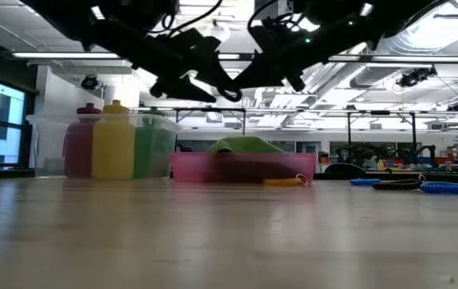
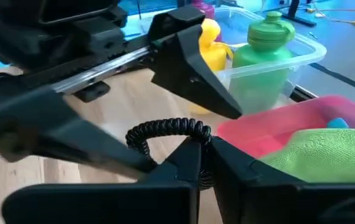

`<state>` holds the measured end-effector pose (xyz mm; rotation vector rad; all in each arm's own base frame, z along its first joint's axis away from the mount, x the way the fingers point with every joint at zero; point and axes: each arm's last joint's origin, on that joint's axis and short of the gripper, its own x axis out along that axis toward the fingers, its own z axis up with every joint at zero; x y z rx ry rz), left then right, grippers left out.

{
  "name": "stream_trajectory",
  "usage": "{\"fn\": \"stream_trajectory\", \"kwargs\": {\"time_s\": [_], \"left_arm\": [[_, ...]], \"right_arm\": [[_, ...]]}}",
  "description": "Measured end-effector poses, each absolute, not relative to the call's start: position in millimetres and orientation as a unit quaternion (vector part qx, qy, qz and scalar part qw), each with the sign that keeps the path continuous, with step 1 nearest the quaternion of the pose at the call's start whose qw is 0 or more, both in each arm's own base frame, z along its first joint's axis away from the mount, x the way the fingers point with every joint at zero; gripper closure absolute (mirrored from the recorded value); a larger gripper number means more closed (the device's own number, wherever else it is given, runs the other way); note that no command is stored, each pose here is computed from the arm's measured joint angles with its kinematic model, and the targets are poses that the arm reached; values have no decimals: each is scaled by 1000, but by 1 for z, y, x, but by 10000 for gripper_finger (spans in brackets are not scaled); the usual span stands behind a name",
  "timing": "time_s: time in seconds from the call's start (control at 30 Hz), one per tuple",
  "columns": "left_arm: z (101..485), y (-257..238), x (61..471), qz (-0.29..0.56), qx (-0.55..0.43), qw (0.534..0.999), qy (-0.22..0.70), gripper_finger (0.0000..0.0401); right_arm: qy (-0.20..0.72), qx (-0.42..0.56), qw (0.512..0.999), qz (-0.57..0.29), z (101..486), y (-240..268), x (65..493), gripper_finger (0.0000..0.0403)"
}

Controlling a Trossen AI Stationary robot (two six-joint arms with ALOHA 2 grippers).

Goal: Pick & Place Sports Items
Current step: Put the black spring keychain into the bottom transparent bin

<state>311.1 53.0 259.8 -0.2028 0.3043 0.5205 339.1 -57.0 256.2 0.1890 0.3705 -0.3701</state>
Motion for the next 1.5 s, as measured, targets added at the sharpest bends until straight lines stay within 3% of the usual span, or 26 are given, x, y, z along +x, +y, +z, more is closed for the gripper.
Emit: {"fn": "stream_trajectory", "kwargs": {"time_s": [0.27, 0.97, 1.33, 1.5], "left_arm": [[261, 53, 312, 254, -102, 951, 142, 130], [261, 48, 313, 221, -113, 958, 146, 390], [261, 47, 313, 204, -116, 960, 149, 394], [261, 47, 313, 198, -118, 962, 145, 394]], "right_arm": [[178, 100, 962, -182, 257, -56, 340, 402], [179, 100, 962, -181, 257, -56, 339, 402], [180, 102, 962, -179, 257, -56, 339, 401], [176, 102, 963, -179, 258, -54, 340, 360]]}}
